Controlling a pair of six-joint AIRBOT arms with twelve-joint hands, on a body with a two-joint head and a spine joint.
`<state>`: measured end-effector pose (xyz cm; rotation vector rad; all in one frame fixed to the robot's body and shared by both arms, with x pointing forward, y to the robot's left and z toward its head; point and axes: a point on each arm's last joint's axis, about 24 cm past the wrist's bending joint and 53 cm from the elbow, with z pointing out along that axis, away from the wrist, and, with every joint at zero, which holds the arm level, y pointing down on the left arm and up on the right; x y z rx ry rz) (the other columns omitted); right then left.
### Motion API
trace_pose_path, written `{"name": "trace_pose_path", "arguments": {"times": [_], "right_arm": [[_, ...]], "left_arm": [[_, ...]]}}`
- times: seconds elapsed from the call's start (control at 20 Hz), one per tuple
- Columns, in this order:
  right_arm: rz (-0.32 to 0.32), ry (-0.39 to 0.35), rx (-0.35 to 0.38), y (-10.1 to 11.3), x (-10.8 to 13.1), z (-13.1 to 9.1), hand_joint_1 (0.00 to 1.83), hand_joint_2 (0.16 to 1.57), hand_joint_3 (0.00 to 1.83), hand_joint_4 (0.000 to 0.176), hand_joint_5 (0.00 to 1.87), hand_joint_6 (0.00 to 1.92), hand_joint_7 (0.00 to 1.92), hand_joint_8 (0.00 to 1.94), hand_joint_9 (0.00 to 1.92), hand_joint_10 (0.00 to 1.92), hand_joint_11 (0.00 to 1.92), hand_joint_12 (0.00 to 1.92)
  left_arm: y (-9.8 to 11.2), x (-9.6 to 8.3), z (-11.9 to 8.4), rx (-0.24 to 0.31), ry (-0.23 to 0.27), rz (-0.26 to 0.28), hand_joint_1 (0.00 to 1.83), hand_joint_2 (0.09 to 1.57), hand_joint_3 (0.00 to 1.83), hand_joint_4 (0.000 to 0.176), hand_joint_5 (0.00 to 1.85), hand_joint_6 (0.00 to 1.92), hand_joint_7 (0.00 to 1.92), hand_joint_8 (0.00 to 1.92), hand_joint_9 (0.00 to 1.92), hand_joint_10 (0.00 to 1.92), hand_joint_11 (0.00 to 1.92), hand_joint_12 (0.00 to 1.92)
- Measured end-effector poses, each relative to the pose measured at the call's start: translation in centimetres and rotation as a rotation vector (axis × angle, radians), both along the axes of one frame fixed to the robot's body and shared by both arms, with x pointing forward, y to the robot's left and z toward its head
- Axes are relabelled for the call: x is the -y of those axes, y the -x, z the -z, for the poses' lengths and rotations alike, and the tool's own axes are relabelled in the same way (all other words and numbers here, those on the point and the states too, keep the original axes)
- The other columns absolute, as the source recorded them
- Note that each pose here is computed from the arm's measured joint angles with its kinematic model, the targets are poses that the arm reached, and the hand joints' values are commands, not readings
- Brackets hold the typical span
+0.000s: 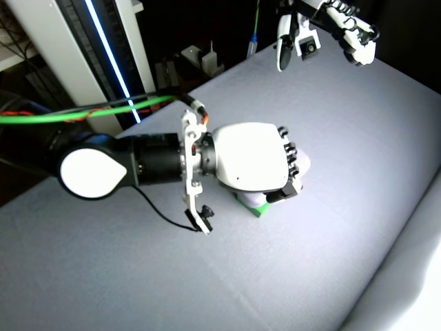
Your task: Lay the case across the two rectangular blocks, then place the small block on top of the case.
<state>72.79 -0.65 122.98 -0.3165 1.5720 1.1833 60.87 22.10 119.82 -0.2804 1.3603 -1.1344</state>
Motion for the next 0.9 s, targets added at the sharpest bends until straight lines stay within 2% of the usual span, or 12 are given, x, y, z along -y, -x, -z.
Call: {"name": "trace_pose_path", "arguments": {"times": [0.1,0.15,0.25,0.3,0.35,0.45,0.5,0.6,0.65,0.7,0.75,0.9], "right_arm": [[-0.001,0.012,0.005,0.00,-0.09,0.19,1.28,1.01,0.00,0.000,1.16,0.60,1.27,0.62,1.14,0.85,0.89,1.42],[0.000,0.016,0.004,-0.08,-0.16,0.30,1.27,1.02,0.00,0.000,1.14,0.65,1.26,0.64,1.14,0.82,0.88,1.37],[0.001,0.020,0.004,-0.13,-0.32,0.32,1.27,1.02,0.00,0.000,1.16,0.60,1.24,0.68,1.13,0.82,0.86,1.39],[0.001,0.021,0.002,-0.13,-0.37,0.36,1.27,1.02,0.00,0.000,1.18,0.56,1.21,0.75,1.10,0.86,0.83,1.41],[0.001,0.022,0.002,-0.13,-0.39,0.39,1.27,1.02,0.00,0.000,1.18,0.56,1.21,0.75,1.10,0.86,0.83,1.41],[0.005,0.026,0.003,-0.31,-0.37,0.47,1.26,1.07,0.00,0.000,0.98,0.86,1.16,0.84,1.07,0.78,0.71,1.40],[0.005,0.027,0.003,-0.31,-0.37,0.48,1.26,1.07,0.00,0.000,0.98,0.86,1.16,0.84,1.07,0.78,0.71,1.40],[0.006,0.031,0.004,-0.32,-0.36,0.54,1.26,1.12,0.00,0.000,0.82,1.06,1.11,0.94,1.00,0.67,0.56,1.39],[0.006,0.034,0.006,-0.34,-0.34,0.57,1.34,1.08,0.00,0.000,0.76,0.53,1.06,0.90,0.96,0.59,0.50,1.37],[0.006,0.038,0.007,-0.32,-0.36,0.63,1.34,1.08,0.00,0.000,0.76,0.53,1.06,0.90,0.96,0.59,0.50,1.37],[0.007,0.040,0.006,-0.35,-0.36,0.69,1.35,1.08,0.00,0.000,0.82,0.10,1.03,0.93,0.95,0.38,0.50,1.36],[0.009,0.045,0.004,-0.41,-0.43,0.84,1.35,1.09,0.00,0.000,0.87,0.02,1.01,0.96,0.98,0.28,0.54,1.32]], "left_arm": [[-0.01,-0.04,-0.03,0.001,0.000,-0.001,0.97,0.94,0.00,0.000,0.18,0.01,0.31,0.00,0.31,0.01,0.00,0.76],[-0.02,-0.05,-0.02,0.000,0.000,-0.001,1.00,0.96,0.00,0.000,0.17,0.00,0.29,0.00,0.29,0.01,0.00,0.72],[0.00,-0.02,-0.03,0.001,0.000,0.000,1.00,0.96,0.00,0.000,0.18,0.00,0.29,0.00,0.29,0.01,0.00,0.71],[0.00,-0.02,-0.03,0.001,0.000,0.000,1.02,0.95,0.00,0.000,0.20,0.00,0.32,0.01,0.31,0.01,0.00,0.84],[-0.01,-0.03,-0.03,0.001,0.000,-0.001,1.02,0.95,0.00,0.000,0.20,0.00,0.32,0.01,0.31,0.01,0.00,0.84],[-0.01,-0.03,-0.03,0.001,0.000,-0.001,1.01,0.94,0.00,0.000,0.22,0.00,0.33,0.01,0.33,0.02,0.00,0.96],[0.00,-0.02,-0.03,0.001,0.000,0.000,1.01,0.94,0.00,0.000,0.22,0.00,0.33,0.01,0.33,0.02,0.00,0.96],[0.01,0.00,-0.02,0.001,0.000,0.000,1.01,0.94,0.00,0.000,0.23,0.00,0.34,0.00,0.35,0.01,0.00,1.04],[0.00,-0.02,-0.03,0.001,0.000,0.000,1.02,0.94,0.00,0.000,0.23,0.00,0.34,0.00,0.35,0.02,0.00,1.05],[0.00,-0.02,-0.03,0.001,0.000,0.000,1.02,0.94,0.00,0.000,0.23,0.00,0.34,0.00,0.35,0.02,0.00,1.05],[0.00,-0.01,-0.02,0.001,-0.001,0.000,1.02,0.94,0.00,0.000,0.24,0.00,0.34,0.00,0.36,0.01,0.00,1.07],[0.03,0.04,-0.01,0.001,-0.001,0.002,1.04,0.93,0.00,0.000,0.25,0.00,0.35,0.00,0.37,0.01,0.00,1.09]]}}
